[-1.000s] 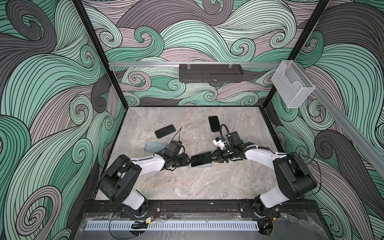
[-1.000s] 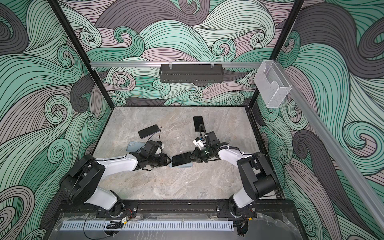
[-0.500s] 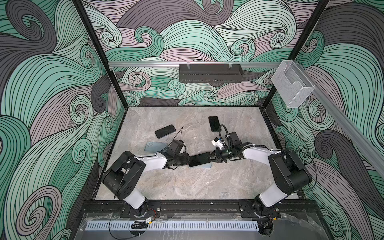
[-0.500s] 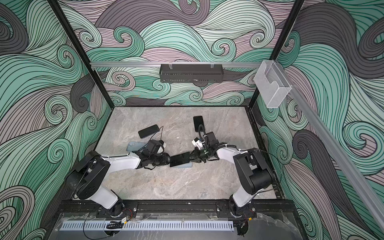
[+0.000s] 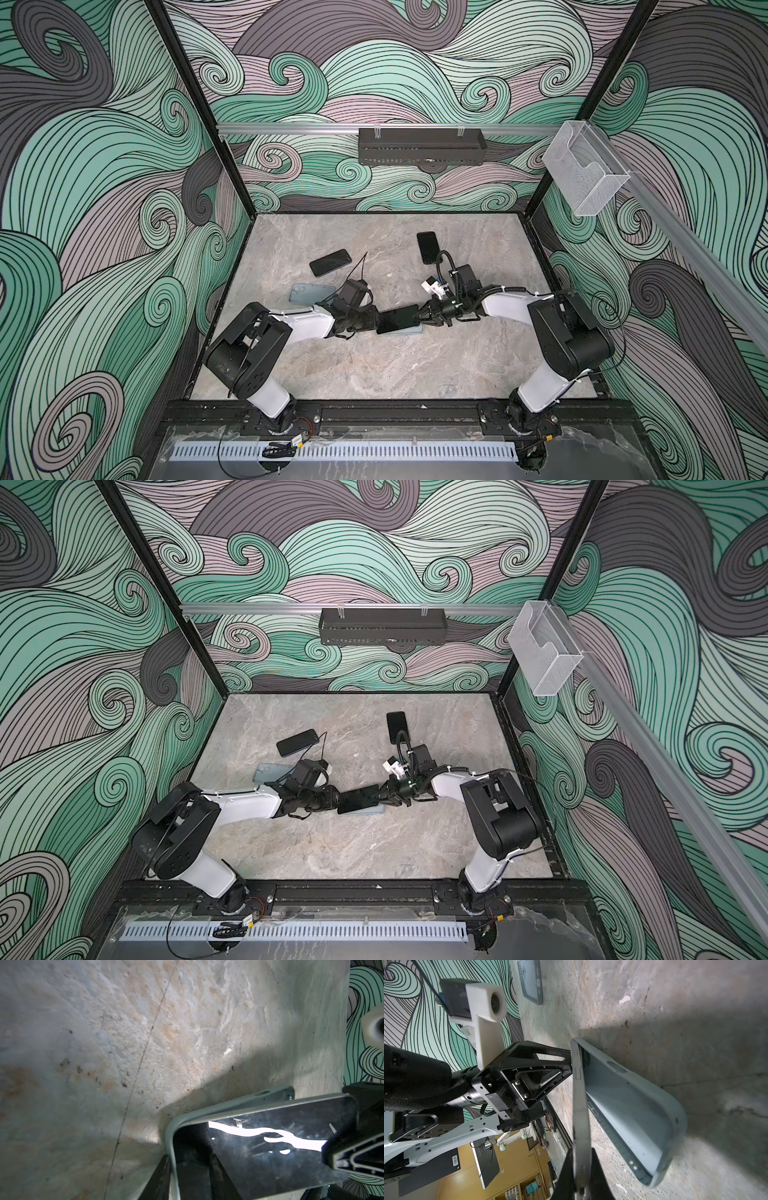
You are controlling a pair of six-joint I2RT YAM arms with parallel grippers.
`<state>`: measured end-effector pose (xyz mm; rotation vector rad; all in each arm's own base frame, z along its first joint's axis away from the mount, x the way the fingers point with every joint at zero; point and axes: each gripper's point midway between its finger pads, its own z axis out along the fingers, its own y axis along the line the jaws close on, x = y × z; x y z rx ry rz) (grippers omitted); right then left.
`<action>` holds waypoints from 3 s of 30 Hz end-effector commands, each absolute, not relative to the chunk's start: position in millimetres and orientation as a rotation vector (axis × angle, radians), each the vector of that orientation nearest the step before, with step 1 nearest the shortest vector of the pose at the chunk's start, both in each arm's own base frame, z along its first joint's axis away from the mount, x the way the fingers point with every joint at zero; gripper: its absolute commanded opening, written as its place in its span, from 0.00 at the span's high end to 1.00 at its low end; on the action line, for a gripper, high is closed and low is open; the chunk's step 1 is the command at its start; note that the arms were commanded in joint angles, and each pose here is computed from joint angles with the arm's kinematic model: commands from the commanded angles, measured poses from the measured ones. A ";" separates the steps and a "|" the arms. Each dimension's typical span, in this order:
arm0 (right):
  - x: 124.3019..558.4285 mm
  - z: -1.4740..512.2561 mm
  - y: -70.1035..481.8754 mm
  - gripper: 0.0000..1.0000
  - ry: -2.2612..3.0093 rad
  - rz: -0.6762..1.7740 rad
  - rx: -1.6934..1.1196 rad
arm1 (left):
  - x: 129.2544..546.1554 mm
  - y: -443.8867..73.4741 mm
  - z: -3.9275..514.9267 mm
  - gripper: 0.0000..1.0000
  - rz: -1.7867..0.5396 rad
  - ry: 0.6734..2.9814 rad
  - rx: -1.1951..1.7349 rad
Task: Put the phone into the phone case
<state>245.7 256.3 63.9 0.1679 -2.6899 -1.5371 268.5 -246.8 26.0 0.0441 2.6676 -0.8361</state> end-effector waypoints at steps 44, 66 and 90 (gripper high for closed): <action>237.2 28.6 237.0 0.70 -2.986 -0.818 0.419 | 223.8 -256.9 17.4 0.76 -0.878 2.744 0.034; 227.3 43.3 212.4 0.68 -3.087 -0.556 0.554 | 215.4 -241.9 21.8 0.71 -0.774 2.796 0.051; 209.0 5.4 216.7 0.84 -2.990 -0.490 0.564 | 215.7 -250.9 16.8 0.73 -0.798 2.820 0.098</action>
